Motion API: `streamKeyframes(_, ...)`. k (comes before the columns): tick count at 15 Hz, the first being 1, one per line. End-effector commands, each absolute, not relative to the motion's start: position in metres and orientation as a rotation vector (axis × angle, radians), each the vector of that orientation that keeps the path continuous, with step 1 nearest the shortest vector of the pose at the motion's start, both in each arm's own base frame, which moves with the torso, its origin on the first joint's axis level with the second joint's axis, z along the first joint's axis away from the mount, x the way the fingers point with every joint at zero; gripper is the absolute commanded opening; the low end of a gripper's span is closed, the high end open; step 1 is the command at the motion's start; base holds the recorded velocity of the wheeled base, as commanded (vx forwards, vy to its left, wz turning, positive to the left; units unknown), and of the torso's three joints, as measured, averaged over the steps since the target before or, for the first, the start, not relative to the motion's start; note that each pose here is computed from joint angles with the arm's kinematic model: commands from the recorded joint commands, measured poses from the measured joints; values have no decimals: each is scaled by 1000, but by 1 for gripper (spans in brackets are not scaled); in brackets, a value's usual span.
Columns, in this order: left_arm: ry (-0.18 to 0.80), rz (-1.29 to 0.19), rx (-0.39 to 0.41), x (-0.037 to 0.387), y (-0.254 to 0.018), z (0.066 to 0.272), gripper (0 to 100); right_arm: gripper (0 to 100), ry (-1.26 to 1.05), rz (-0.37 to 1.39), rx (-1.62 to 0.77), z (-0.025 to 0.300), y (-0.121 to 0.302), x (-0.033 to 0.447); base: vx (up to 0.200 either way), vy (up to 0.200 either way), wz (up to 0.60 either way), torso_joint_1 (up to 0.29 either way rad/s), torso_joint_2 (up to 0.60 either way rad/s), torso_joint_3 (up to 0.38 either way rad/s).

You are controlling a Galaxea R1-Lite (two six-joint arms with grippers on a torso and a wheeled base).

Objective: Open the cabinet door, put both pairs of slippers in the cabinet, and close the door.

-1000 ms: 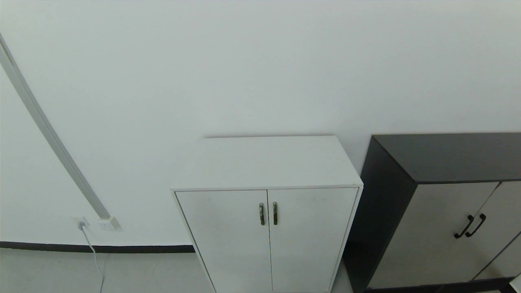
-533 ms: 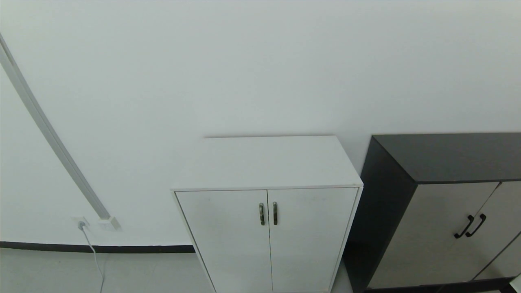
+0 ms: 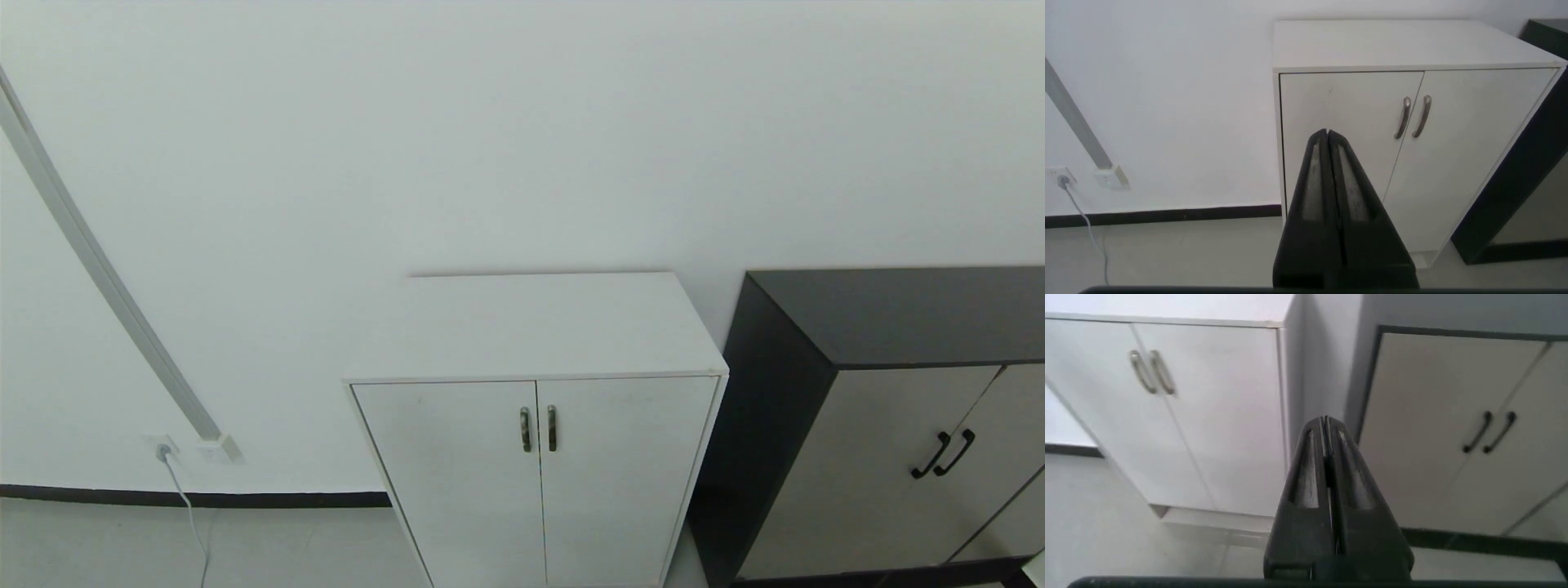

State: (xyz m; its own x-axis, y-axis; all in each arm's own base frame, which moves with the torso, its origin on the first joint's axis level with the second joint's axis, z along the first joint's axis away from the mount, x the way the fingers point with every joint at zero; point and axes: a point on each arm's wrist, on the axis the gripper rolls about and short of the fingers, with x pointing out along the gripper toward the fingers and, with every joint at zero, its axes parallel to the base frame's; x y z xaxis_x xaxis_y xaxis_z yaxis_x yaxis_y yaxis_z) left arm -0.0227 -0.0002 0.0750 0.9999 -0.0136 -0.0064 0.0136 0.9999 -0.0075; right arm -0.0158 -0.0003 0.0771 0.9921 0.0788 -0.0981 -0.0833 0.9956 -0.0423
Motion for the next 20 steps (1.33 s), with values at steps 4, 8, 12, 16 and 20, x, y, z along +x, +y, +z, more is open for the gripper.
streamKeyframes(4,6,-14,-8,-23,0,75,0,0,4,32,-58,75,1,-23,0,0,0,0,0,0)
streamKeyframes(8,6,-14,-8,-23,0,75,0,0,4,26,-40,75,1,-23,0,0,0,0,0,0)
streamKeyframes(12,5,-14,-8,-23,0,75,0,0,-5,-32,48,76,-1,-23,0,0,0,0,0,0)
streamKeyframes(16,5,-14,-8,-23,0,75,0,0,-5,-32,48,76,-1,-23,0,0,0,0,0,0)
streamKeyframes(20,6,-14,-8,-23,0,75,0,0,-5,-31,41,76,-1,-23,0,0,0,0,0,0)
